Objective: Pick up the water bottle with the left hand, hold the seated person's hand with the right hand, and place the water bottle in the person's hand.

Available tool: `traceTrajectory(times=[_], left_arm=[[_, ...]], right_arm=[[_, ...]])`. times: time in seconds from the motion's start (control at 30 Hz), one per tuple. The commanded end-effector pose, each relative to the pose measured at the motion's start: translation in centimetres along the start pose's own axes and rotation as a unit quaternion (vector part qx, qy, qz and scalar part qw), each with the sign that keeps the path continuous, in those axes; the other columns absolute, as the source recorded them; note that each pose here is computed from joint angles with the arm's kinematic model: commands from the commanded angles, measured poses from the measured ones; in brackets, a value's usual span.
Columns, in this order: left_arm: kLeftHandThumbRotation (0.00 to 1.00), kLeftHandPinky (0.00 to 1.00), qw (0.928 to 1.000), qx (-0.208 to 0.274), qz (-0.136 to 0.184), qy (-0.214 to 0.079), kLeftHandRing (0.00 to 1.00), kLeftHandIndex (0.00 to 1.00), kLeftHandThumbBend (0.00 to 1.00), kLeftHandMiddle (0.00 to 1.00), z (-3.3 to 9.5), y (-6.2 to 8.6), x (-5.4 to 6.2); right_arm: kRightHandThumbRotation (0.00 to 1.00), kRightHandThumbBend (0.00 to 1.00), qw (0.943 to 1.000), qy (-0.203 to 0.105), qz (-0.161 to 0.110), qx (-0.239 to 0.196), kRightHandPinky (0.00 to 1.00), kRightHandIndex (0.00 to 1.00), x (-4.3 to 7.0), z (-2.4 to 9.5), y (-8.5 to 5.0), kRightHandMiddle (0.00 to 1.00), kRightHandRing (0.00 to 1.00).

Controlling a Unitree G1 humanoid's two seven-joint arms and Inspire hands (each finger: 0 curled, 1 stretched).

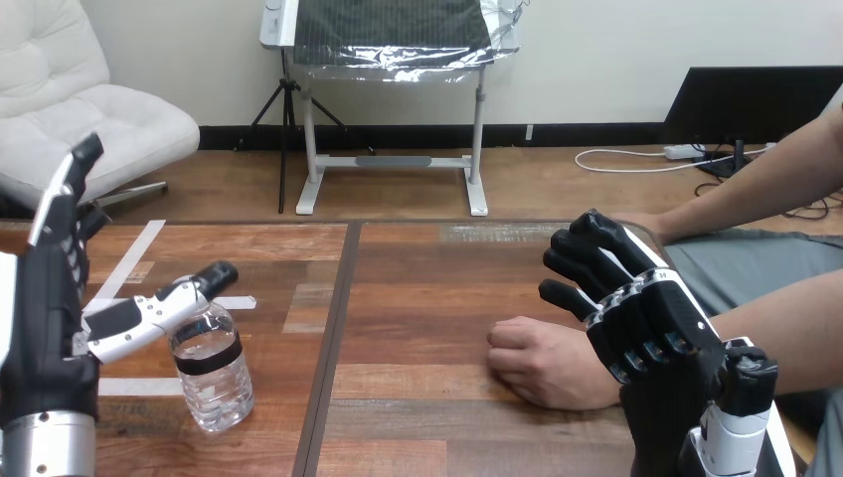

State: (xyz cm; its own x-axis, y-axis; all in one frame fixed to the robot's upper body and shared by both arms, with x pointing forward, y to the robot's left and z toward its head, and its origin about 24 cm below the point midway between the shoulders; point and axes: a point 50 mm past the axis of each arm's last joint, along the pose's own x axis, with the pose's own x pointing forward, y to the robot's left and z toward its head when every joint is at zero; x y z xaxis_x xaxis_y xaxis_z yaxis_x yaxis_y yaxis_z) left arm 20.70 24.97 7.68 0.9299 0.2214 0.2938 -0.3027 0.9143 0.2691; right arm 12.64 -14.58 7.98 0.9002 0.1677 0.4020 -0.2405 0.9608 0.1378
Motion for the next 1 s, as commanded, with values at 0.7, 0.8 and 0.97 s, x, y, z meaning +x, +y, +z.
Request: traceTrajectory(times=[0.7, 0.8, 0.97], left_arm=[[0.08, 1.00, 0.9982, 0.023, -0.043, 0.034, 1.00, 1.00, 1.00, 1.00, -2.4, -0.7, 2.2], [0.08, 1.00, 0.9977, 0.029, -0.047, 0.038, 1.00, 1.00, 1.00, 1.00, -2.6, -0.7, 2.2], [0.09, 0.96, 0.9968, 0.046, -0.052, 0.041, 0.99, 0.99, 1.00, 1.00, -3.0, -0.7, 2.3]], right_arm=[[1.00, 0.75, 0.9992, -0.040, 0.004, 0.002, 0.82, 0.85, 0.9, 1.0, 0.2, 0.84, 0.86], [1.00, 0.75, 0.9992, -0.039, 0.004, 0.002, 0.82, 0.84, 0.9, 1.1, 0.2, 0.84, 0.86], [1.00, 0.75, 0.9992, -0.039, 0.004, 0.003, 0.81, 0.84, 0.9, 1.1, 0.2, 0.84, 0.86]])
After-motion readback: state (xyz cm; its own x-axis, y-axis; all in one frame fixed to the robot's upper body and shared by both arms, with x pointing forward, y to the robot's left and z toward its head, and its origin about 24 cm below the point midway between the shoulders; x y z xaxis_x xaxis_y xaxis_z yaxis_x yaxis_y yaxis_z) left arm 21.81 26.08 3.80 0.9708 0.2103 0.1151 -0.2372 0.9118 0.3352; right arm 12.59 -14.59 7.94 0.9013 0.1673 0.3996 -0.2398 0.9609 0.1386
